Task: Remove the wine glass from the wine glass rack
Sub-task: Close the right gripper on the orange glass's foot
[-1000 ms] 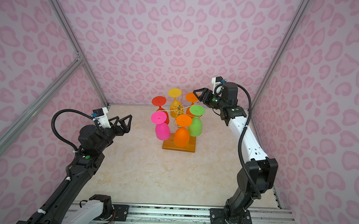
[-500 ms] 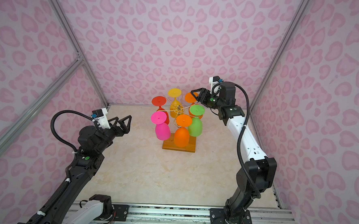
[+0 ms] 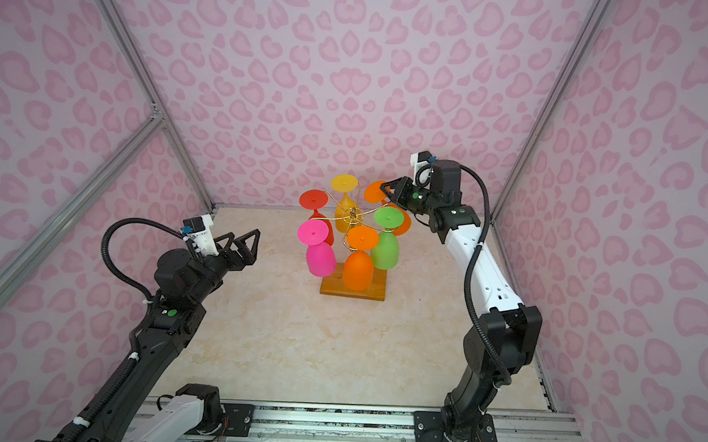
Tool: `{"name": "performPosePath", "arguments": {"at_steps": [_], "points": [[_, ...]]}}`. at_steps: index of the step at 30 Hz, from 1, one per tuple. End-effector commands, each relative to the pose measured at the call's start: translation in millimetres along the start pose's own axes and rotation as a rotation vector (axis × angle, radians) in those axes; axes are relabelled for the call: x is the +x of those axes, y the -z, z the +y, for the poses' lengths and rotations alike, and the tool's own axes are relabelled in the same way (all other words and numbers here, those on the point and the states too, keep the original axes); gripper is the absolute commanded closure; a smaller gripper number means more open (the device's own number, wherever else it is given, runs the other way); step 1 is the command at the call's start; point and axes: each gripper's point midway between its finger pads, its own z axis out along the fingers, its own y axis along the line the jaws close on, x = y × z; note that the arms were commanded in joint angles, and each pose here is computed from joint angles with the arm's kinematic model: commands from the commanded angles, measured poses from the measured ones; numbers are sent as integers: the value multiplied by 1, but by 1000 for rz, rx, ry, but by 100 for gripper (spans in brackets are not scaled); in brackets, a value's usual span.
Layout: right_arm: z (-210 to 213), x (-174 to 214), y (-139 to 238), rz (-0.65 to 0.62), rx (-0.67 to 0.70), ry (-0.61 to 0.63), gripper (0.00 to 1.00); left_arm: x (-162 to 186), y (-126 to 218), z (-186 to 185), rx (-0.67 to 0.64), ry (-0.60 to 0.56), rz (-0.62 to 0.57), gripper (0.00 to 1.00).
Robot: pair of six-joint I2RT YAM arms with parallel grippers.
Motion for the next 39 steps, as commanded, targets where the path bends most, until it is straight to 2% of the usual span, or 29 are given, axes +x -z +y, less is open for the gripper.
{"name": "performPosePath", "arguments": {"at_steps": [1,8,17,39], "points": [[-1,-3,-2,-11,0,0,89,-3,1,0,0,-16,-15,3],[9,-10,2,-26,-49,-28,100,-1,2,0,-2,-16,-13,3],[5,-21,10,-60,-109,-98,100,-2,3,0,-2,-19,-14,3],[5,-13,39,-72,-142,-122,100,-3,5,-1,-4,-19,-17,3]]}}
